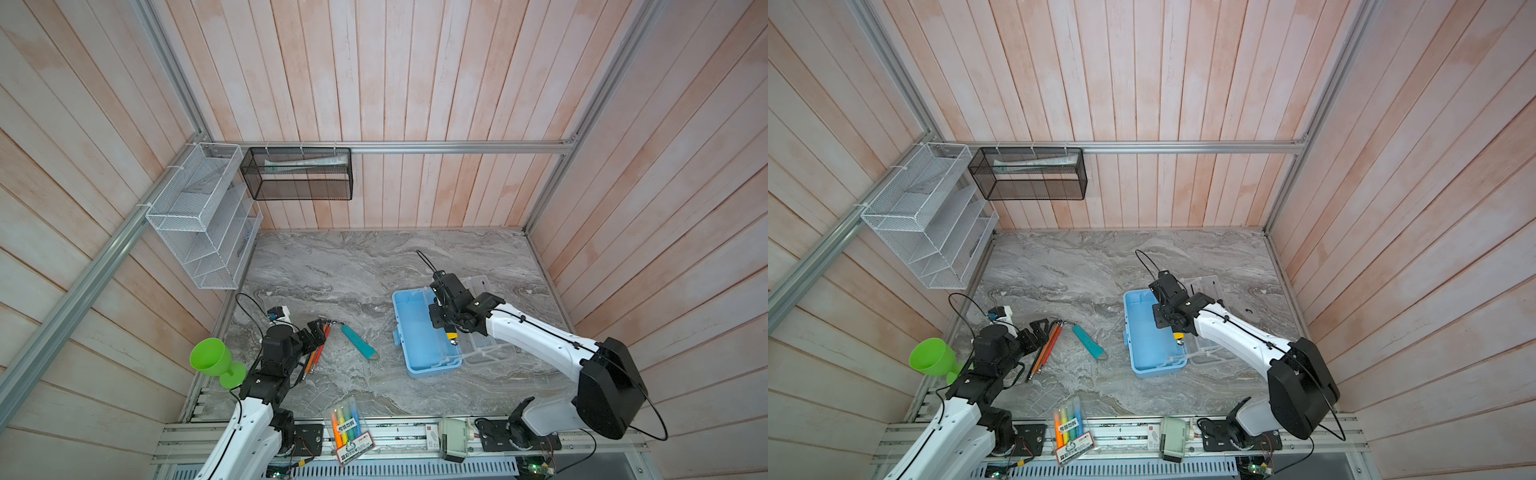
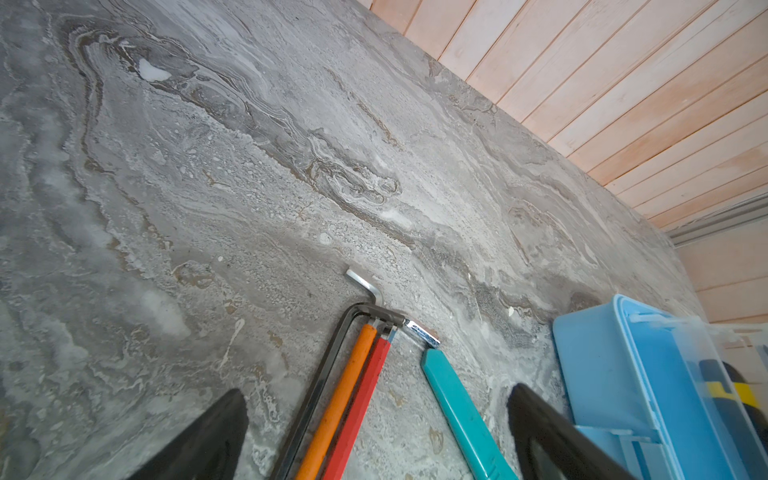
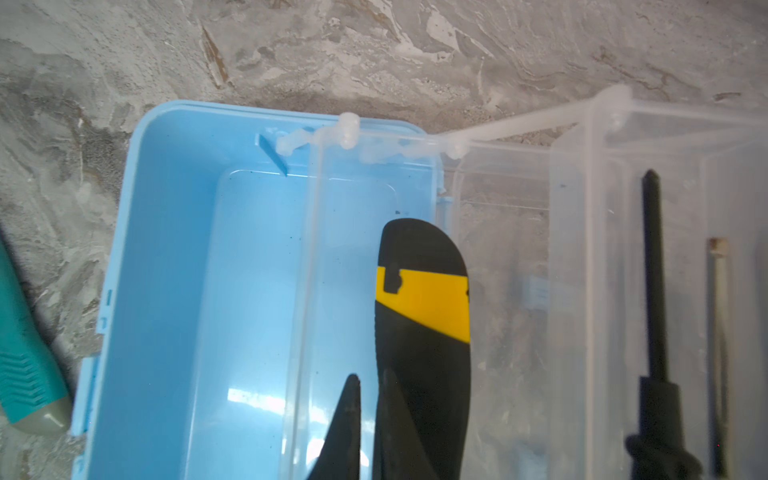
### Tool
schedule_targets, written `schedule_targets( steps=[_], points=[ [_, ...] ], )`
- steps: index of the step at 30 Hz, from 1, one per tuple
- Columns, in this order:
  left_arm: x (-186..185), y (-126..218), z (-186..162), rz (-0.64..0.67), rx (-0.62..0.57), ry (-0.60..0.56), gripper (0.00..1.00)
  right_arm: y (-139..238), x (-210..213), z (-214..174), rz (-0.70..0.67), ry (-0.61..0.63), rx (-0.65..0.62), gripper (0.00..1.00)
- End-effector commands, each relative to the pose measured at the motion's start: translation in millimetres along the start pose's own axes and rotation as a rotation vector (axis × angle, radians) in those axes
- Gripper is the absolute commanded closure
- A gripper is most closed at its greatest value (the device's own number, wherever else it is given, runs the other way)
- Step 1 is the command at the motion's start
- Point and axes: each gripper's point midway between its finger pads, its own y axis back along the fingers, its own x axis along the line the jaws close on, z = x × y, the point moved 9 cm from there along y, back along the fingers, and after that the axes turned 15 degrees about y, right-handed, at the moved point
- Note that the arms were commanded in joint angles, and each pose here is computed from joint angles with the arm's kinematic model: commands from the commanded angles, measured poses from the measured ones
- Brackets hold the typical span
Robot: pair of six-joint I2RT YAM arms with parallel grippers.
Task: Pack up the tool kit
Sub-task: 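Lower the yellow-black knife into the box beside the screwdrivers and release, then move the right gripper back over the teal utility knife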
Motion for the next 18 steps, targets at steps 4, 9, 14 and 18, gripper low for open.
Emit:
schedule_targets(
  steps=[4, 9, 14, 18],
  points=[
    [2.8, -0.6, -1.9, 0.011, -0.008, -0.001, 0.01, 19.2, -8.6, 1.2, -0.005, -0.014, -0.053, 0.9],
    [3.2, 0.0, -1.6, 0.013, -0.012, 0.003, 0.01, 36.3, 9.3, 16.1, 0.105, 0.074, -0.145, 0.82],
    [5.1, 1.8, -0.8, 0.029, -0.03, 0.016, 0.01, 51.8, 63.8, 31.4, 0.258, 0.236, -0.24, 0.72],
    [6.2, 2.2, -0.6, 0.039, -0.035, 0.021, 0.01, 52.9, 114.2, 33.4, 0.356, 0.368, -0.263, 0.61]
  ],
)
